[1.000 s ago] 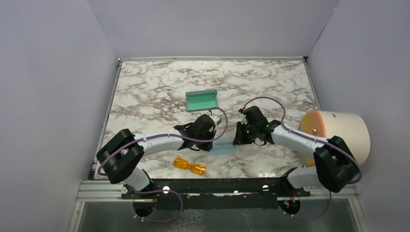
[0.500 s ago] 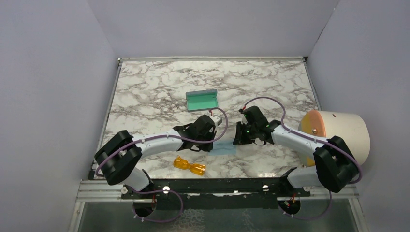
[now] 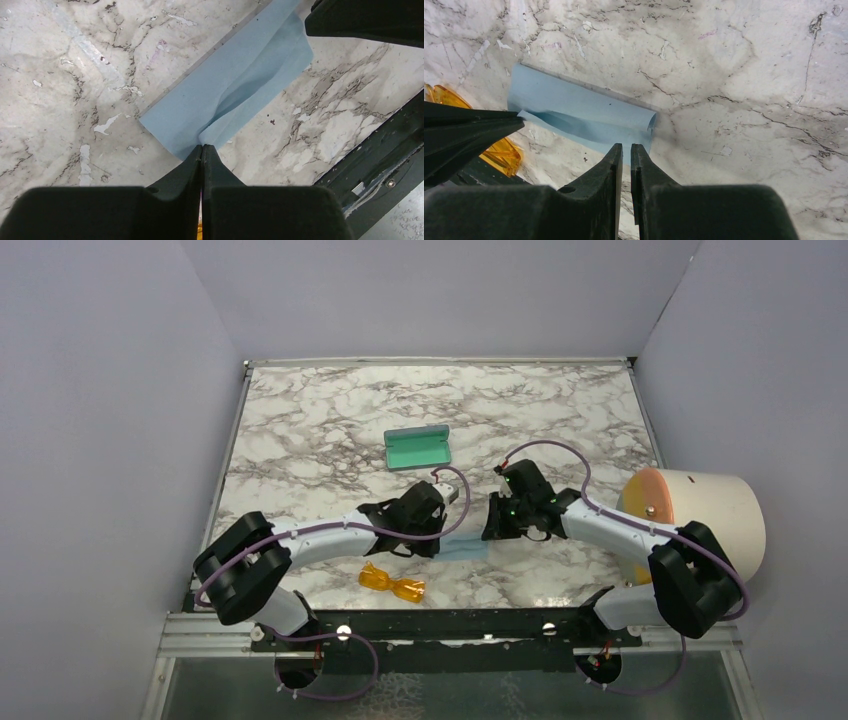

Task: Organize the sunglasses
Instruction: Fold the glasses cleaning cloth at the center of the board.

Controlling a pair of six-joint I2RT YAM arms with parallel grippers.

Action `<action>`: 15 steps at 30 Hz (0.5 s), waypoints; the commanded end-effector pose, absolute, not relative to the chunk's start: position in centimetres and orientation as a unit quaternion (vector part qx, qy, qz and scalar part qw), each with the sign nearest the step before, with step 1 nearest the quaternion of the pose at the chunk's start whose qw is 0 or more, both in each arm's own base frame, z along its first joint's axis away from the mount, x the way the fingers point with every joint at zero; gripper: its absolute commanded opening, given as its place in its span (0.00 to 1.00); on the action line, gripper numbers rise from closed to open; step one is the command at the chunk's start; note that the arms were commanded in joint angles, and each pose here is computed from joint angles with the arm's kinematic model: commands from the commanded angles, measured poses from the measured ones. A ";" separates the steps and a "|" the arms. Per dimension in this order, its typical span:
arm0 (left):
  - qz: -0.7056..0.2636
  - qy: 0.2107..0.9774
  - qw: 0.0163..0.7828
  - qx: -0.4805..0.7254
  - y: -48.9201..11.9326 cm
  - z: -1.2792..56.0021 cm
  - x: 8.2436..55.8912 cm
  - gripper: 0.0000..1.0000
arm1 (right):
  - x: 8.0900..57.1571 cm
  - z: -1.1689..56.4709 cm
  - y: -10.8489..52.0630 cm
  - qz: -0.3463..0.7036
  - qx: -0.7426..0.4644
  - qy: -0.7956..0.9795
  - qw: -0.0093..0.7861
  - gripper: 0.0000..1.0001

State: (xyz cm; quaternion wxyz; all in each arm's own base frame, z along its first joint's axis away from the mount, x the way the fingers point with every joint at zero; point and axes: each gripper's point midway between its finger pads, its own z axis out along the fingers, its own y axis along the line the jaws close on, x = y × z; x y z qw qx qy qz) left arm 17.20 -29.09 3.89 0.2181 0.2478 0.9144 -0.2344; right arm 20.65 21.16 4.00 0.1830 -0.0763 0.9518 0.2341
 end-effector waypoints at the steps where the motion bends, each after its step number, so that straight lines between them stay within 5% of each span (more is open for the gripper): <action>1: -0.236 0.914 0.219 0.248 -29.3 3.8 17.1 0.14 | 20.9 3.9 21.5 0.236 -0.076 0.950 0.191 0.13; 9: -0.234 0.913 0.225 0.249 -29.5 3.9 17.4 0.28 | 21.0 3.9 21.6 0.237 -0.076 0.949 0.193 0.13; 15: -0.232 0.912 0.229 0.249 -29.6 4.2 17.6 0.30 | 21.1 4.0 21.7 0.239 -0.078 0.948 0.194 0.13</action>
